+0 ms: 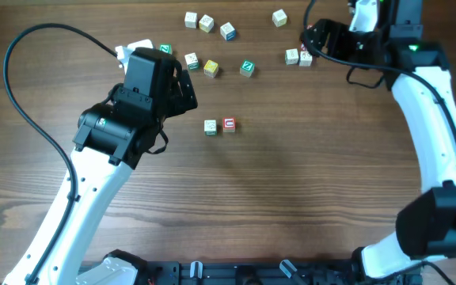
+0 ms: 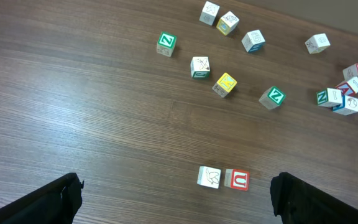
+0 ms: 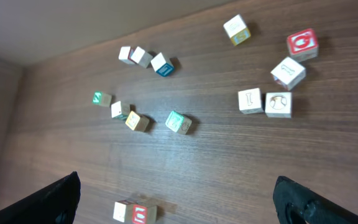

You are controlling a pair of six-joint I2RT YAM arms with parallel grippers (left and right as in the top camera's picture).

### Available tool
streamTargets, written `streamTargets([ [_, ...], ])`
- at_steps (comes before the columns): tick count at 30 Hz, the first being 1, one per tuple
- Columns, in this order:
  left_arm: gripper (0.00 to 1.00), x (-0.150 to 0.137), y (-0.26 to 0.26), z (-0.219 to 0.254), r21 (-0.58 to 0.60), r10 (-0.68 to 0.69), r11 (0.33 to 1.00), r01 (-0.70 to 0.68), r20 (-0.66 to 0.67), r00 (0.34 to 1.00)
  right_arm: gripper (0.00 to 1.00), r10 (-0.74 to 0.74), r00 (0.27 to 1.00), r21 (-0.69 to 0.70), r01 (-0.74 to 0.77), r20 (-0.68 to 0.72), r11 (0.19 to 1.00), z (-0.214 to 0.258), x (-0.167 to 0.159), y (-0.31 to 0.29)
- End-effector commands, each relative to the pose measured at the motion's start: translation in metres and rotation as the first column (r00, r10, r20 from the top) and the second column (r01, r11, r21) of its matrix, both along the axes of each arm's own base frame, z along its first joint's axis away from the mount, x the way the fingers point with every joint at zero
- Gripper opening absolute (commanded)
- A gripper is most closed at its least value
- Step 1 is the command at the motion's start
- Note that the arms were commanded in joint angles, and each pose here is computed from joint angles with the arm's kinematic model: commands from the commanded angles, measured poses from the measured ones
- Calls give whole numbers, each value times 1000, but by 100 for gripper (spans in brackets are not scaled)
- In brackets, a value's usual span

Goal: Form a horizontal line

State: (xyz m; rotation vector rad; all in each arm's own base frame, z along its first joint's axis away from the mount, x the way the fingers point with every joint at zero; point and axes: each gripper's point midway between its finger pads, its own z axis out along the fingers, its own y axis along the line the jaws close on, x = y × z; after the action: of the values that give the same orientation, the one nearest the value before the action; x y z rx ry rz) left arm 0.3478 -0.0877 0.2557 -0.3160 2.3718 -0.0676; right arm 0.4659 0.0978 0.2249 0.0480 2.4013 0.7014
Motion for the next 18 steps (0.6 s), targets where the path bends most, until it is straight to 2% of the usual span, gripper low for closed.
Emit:
streamTargets([
  [1,100,0,1,6,-12,4,1000,-4,16,1000,100,34,999,-106,-32,22,994,-14,16,14],
  [3,100,0,1,6,-12,4,1000,-4,16,1000,99,6,1000,-184,-4,12,983,-31,32,17],
  [9,100,0,1,6,-12,4,1000,-4,16,1000,99,12,998,-255,-26,-57,966,-96,73,29],
  [14,100,0,1,6,-12,4,1000,-4,16,1000,99,1,997,-277,-23,-79,961,-151,96,31],
  [18,100,0,1,6,-12,4,1000,-4,16,1000,99,1,999,-274,-13,-43,962,-170,111,34],
])
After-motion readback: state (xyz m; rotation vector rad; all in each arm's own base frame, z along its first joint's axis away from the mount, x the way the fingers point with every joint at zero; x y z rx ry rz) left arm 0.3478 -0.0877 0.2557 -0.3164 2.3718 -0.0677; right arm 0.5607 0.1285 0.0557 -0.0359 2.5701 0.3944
